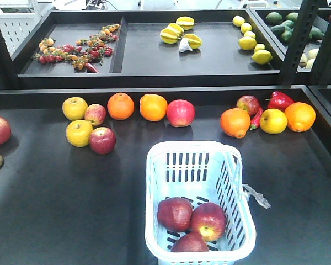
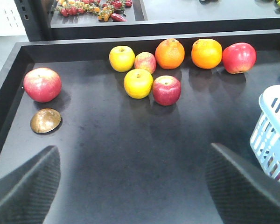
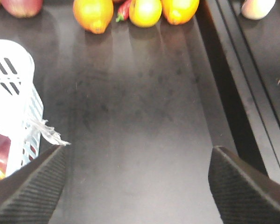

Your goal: Pick three apples into basket with both arms

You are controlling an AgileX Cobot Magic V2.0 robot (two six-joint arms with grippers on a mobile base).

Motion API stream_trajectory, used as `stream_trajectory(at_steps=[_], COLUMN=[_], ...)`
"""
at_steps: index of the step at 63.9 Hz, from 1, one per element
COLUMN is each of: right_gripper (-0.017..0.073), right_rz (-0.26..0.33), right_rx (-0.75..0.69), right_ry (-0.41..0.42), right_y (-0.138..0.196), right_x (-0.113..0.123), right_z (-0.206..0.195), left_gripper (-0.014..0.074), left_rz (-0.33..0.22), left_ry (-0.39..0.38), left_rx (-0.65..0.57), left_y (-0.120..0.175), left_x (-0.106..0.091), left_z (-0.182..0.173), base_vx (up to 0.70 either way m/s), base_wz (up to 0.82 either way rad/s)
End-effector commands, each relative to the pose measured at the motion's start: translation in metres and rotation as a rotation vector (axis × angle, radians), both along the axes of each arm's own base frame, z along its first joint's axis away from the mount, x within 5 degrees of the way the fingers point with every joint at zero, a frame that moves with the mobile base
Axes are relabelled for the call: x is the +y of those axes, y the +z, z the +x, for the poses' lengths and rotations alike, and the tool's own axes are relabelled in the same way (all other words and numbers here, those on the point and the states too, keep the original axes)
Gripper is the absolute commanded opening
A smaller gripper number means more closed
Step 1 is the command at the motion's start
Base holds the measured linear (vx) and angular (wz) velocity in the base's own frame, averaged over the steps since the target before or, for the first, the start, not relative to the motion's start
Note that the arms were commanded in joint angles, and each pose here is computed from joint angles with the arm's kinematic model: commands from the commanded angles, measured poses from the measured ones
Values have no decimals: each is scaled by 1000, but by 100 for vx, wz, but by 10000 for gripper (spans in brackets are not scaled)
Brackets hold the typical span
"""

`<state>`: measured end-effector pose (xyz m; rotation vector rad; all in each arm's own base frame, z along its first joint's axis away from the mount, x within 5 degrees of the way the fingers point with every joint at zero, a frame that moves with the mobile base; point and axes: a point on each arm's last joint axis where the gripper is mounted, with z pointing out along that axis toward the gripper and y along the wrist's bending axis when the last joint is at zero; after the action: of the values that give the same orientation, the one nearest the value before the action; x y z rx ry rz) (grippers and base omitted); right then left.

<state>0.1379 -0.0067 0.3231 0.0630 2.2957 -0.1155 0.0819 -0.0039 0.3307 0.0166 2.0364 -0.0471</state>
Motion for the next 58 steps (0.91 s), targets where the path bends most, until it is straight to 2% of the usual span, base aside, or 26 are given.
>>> stream_trajectory(at_steps=[1, 58], right_gripper=[589, 589], right_rz=[-27, -30], right_rx=[-80, -83], right_ry=[6, 7], right_y=[12, 12], right_x=[-2, -2], right_z=[1, 2], left_gripper=[593, 593], left_rz=[-14, -14], left_ry=[-7, -7], left_rx=[-72, -72], left_y=[12, 12], left_x=[-1, -1], left_z=[2, 2], base_vx=[0, 0], base_wz=[0, 0])
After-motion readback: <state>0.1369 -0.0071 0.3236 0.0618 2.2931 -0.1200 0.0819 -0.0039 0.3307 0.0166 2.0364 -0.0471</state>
